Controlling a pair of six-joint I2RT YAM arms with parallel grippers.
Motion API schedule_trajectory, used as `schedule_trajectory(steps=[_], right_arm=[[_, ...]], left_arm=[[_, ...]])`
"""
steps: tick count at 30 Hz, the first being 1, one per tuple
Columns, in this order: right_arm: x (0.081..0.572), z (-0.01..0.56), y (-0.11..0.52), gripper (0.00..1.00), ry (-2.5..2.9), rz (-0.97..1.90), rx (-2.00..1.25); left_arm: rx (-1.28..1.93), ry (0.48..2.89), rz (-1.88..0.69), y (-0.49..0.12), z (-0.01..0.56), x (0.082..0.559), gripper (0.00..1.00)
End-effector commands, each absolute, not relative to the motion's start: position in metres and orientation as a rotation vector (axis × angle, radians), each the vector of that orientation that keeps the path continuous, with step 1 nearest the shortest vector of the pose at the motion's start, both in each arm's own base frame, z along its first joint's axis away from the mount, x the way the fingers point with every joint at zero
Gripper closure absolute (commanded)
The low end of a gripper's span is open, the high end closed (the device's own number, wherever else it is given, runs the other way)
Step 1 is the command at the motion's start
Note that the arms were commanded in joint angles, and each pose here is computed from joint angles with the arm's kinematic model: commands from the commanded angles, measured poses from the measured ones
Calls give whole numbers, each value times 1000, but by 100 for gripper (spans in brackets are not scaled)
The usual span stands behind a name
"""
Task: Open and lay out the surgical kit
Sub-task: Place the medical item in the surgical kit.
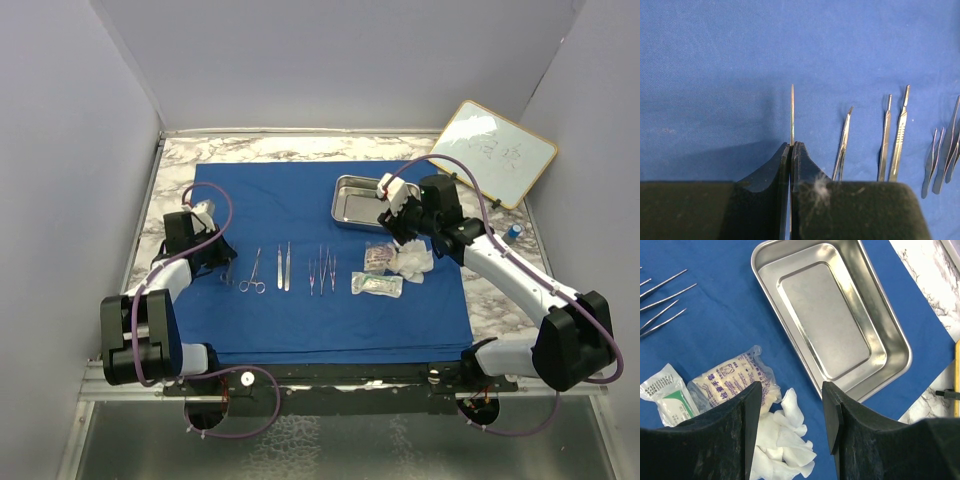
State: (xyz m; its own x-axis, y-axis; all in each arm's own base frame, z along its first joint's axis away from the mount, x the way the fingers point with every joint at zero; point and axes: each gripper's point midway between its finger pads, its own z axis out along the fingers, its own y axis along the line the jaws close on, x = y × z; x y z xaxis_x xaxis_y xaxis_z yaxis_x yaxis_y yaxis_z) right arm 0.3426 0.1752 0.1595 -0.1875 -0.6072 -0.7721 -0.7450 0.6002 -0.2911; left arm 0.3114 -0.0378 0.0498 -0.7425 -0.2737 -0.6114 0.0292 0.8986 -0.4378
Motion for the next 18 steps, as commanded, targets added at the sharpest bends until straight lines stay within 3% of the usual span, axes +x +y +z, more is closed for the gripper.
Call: schedule_trajectory(steps=[1,18], right_arm=[[343,163,176,49,1865,205,-1078],[341,162,176,49,1864,223,-1081]], left_arm=[[-212,2364,-541,-33,41,310,100],[-253,2399,-530,-32,31,305,96]])
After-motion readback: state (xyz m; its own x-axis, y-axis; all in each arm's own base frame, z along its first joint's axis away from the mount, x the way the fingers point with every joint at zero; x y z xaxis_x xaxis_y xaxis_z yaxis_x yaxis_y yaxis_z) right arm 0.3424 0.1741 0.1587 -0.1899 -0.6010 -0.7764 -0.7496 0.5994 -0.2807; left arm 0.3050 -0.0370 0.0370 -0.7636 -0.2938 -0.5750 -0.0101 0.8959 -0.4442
